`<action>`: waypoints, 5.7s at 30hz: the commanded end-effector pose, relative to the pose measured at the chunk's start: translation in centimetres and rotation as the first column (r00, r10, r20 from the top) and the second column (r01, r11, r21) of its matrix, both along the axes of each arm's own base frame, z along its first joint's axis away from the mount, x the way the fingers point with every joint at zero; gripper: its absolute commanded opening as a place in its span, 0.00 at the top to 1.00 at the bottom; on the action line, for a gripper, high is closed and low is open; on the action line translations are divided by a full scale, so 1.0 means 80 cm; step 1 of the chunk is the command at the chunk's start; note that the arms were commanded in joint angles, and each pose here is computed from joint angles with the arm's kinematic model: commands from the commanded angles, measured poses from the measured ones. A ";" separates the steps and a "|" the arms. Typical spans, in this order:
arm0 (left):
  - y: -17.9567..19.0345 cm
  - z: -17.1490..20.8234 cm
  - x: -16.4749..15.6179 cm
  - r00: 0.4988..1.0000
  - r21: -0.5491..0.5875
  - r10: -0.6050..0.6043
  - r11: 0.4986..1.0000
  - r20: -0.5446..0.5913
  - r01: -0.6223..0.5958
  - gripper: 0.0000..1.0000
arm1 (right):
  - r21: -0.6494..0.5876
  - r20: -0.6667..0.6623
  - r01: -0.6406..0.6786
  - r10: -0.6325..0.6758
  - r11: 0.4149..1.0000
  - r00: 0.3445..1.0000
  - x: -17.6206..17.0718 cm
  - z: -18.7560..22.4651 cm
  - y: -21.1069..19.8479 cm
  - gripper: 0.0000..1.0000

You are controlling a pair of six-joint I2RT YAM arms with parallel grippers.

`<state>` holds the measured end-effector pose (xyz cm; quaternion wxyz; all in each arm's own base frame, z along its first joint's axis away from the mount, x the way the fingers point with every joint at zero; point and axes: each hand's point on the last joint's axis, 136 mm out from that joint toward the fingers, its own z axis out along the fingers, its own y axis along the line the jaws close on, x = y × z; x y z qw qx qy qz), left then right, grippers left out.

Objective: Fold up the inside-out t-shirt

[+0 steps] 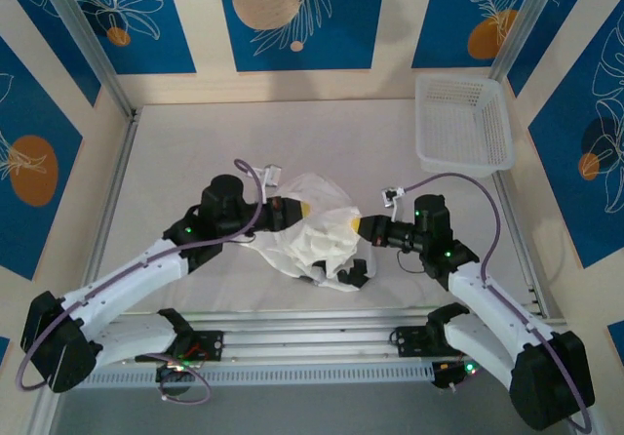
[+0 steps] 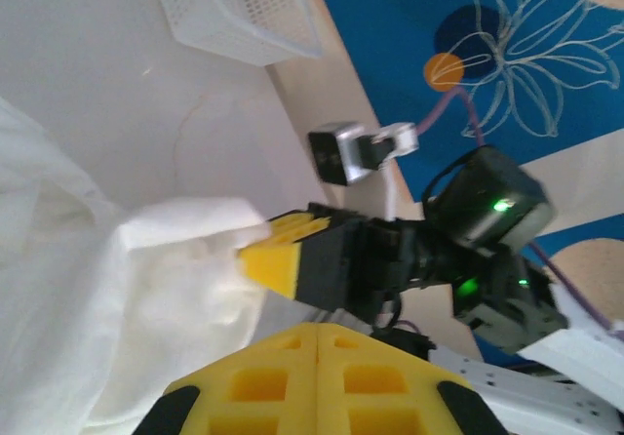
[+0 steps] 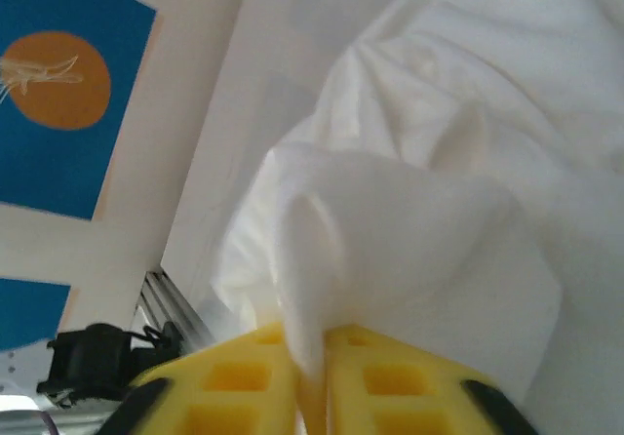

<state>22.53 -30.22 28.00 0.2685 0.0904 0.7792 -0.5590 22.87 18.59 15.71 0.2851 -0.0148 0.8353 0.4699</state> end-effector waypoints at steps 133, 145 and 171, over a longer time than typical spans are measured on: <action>-0.062 -0.128 0.044 0.824 0.566 -0.119 0.780 0.554 -0.268 0.25 | 0.094 -0.050 -0.038 0.043 0.995 0.998 0.001 0.050 0.018 1.00; -0.059 -0.108 0.042 0.901 0.454 -0.133 0.888 0.412 -0.076 0.83 | 0.107 -0.045 -0.047 0.052 0.993 0.998 0.001 0.050 0.020 1.00; -0.078 -0.048 0.006 0.962 0.139 -0.271 0.954 0.034 0.264 1.00 | 0.041 -0.136 -0.014 0.020 0.999 0.991 0.022 0.037 -0.003 0.65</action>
